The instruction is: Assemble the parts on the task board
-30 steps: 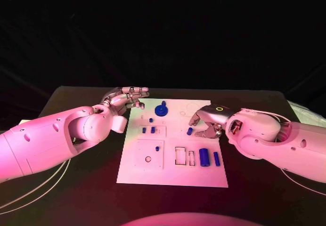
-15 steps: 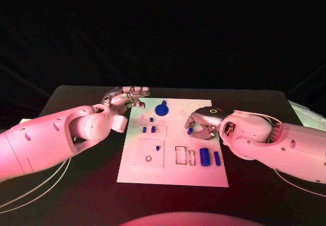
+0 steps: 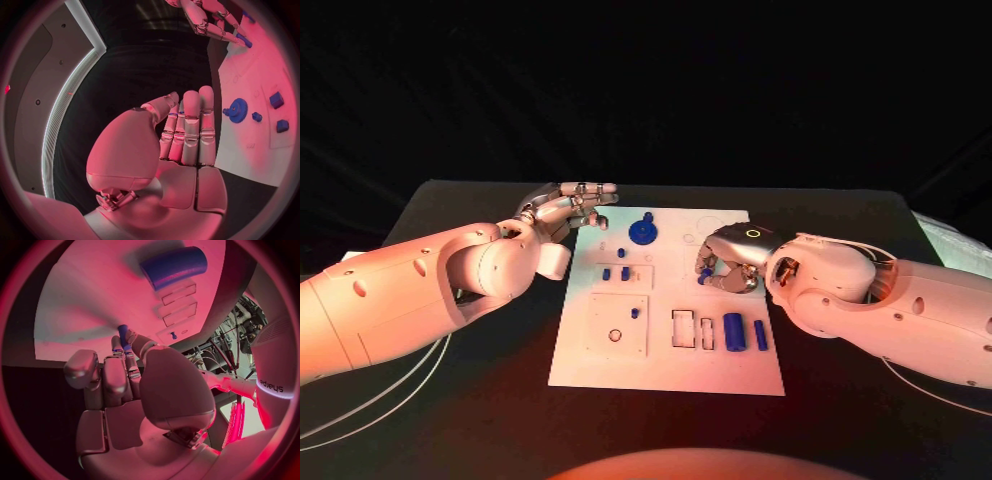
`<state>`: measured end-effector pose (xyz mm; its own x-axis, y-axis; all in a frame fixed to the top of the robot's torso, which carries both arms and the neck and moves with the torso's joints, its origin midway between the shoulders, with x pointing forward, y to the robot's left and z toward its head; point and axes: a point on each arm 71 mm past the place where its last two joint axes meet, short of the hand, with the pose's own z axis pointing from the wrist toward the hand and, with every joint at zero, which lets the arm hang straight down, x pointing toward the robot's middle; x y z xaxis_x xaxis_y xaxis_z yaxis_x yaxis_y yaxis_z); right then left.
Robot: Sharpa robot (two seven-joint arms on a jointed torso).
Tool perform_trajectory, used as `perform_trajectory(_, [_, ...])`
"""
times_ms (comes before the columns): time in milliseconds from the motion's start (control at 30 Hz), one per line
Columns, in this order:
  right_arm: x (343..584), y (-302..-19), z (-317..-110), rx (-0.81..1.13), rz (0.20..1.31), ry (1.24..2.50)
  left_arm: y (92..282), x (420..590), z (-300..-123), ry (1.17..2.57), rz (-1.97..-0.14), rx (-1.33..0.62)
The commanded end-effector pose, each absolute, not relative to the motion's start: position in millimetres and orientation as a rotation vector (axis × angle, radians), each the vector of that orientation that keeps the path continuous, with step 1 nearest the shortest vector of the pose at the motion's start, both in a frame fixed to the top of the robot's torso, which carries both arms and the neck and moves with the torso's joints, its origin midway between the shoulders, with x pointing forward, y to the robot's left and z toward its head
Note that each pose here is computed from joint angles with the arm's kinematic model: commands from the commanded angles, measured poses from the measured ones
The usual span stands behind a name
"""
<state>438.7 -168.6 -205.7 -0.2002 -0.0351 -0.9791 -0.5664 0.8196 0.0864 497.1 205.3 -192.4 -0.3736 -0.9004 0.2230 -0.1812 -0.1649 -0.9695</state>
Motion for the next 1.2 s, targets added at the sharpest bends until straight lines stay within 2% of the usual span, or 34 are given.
perform_trajectory(33, [439,-168,-204,-0.489,0.489,1.675,202.7,496.3,-191.8,1.531,-1.615,-1.24])
perform_trajectory(267, [432,-165,-197,-0.465,0.542,1.64,202.7,496.2,-192.3,1.534,-1.616,-1.242])
perform_trajectory(533, [419,-164,-169,-0.403,0.631,1.601,203.7,496.1,-192.8,1.535,-1.613,-1.244])
perform_trajectory(700, [406,-144,-158,-0.416,0.72,1.574,203.2,495.8,-192.9,1.538,-1.615,-1.241])
perform_trajectory(967, [383,-82,-173,-0.503,0.89,1.587,200.5,495.5,-193.3,1.544,-1.622,-1.235])
perform_trajectory(1200, [377,-57,-188,-0.54,0.935,1.608,199.8,495.3,-193.3,1.547,-1.624,-1.234])
